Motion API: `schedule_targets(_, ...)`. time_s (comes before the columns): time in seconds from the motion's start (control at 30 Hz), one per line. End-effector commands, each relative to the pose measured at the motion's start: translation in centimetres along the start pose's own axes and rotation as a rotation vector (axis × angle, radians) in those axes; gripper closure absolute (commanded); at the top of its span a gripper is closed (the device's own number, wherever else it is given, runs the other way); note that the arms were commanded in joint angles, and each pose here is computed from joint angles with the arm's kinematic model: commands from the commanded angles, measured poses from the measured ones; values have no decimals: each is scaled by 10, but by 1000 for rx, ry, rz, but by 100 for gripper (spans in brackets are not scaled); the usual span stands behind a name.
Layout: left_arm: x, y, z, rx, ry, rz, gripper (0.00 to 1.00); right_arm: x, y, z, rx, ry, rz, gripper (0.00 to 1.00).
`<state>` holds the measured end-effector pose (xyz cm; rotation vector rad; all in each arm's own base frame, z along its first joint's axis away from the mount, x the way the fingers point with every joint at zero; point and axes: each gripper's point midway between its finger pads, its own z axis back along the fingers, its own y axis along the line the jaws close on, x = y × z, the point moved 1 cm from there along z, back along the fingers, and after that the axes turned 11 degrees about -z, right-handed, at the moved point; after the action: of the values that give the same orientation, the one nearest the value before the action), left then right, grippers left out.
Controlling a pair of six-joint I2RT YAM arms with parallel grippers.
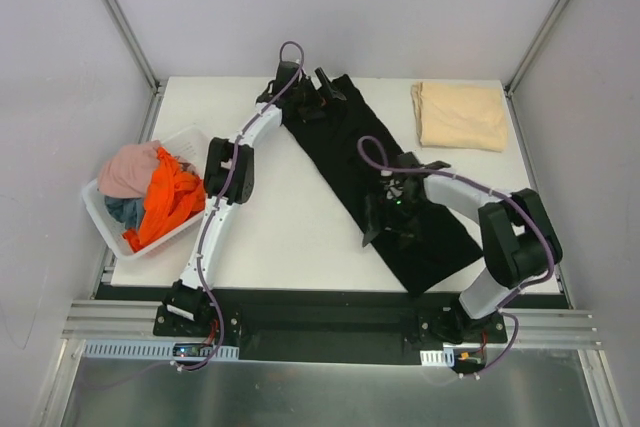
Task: Fold and stack the t-shirts
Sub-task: Rotate the tshirt 90 degrees
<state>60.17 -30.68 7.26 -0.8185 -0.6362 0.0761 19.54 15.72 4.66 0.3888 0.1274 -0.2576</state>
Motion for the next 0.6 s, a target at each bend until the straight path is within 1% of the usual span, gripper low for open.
schedule_targets(0.0,42,-23,-27,-164,-244,131,1,-58,57,-10,92,219,227,3)
schedule_targets(0.03,53,-20,-33,-137,-334,115,1,-62,65,-11,121,238,298,3)
schedule_targets(0.07,50,-28,-40,-122,-359,102,1,-67,80,-9,152,250,358,3)
schedule_targets(0.1,54,-30,-42,-103,-398,94,1,-75,87,-6,171,276,391,3)
schedule_targets(0.13,60,-32,-43,-87,-447,74,0,-78,93,-2,173,276,432,3)
schedule_targets(0.17,61,-43,-44,-105,-479,53,1,-79,101,3,161,257,465,3)
schedule_targets(0.2,64,-49,-42,-107,-501,38,0,-74,92,8,84,210,468,3)
schedule_targets(0.23,68,-47,-42,-84,-537,12,1,-69,85,11,30,176,462,3)
schedule_targets(0.27,67,-50,-43,-76,-546,6,1,-59,79,16,-34,122,427,3)
schedule_targets(0.3,70,-54,-41,-81,-563,0,1,-44,59,23,-162,38,404,3)
schedule_targets(0.33,71,-55,-41,-85,-575,-13,1,-36,51,29,-204,-3,376,3)
schedule_targets(0.37,73,-58,-40,-88,-581,-17,0,-24,42,35,-230,-47,300,3)
schedule_targets(0.4,74,-57,-39,-78,-583,-25,1,-17,32,38,-260,-79,267,3)
schedule_targets(0.47,77,-54,-36,-41,-593,-69,1,-5,20,51,-262,-143,201,4)
schedule_targets(0.5,80,-54,-33,-30,-595,-88,1,-1,12,54,-291,-171,201,3)
schedule_targets(0.57,83,-50,-29,-7,-592,-121,1,1,9,63,-284,-210,222,3)
